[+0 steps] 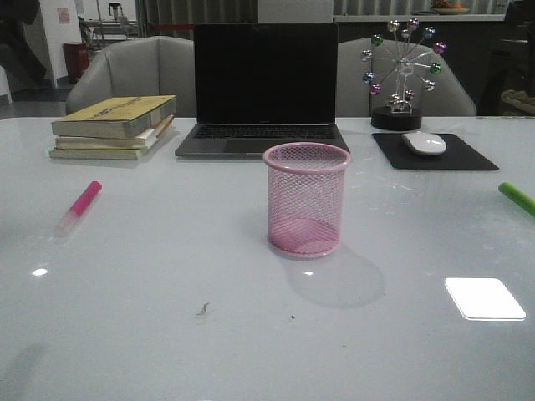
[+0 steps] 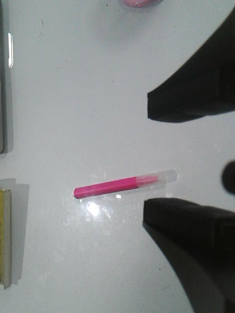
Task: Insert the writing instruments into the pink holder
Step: 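Move left gripper over pink marker and right gripper over green marker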
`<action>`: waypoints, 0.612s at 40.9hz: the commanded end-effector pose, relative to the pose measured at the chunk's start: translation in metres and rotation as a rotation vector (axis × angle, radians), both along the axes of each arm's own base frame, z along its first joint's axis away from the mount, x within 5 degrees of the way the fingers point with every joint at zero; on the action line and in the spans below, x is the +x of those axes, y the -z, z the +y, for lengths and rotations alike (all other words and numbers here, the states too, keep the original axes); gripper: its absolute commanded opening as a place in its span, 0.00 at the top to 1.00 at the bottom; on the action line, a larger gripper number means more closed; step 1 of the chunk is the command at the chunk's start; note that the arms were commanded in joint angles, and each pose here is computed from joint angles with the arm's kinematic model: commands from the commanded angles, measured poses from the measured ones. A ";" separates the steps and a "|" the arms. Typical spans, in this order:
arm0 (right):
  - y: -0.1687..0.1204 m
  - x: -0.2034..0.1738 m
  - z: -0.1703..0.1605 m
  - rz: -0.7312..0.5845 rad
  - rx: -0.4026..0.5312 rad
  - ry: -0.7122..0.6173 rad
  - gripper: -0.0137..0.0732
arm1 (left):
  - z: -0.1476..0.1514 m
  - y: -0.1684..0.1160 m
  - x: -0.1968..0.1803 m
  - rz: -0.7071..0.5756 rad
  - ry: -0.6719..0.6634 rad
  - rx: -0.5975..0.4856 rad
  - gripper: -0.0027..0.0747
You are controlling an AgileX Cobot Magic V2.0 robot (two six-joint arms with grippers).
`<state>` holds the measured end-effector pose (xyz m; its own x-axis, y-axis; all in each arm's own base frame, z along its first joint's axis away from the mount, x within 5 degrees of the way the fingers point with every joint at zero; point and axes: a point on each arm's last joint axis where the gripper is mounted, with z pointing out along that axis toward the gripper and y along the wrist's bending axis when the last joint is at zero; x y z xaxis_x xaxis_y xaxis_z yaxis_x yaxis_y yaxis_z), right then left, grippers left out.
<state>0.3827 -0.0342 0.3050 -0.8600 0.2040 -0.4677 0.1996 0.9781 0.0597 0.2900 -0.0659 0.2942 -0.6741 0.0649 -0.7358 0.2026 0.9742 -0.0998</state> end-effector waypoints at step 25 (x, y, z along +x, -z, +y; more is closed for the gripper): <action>0.010 0.026 -0.021 -0.122 -0.011 -0.076 0.21 | 0.000 -0.025 0.003 -0.134 -0.016 -0.035 0.41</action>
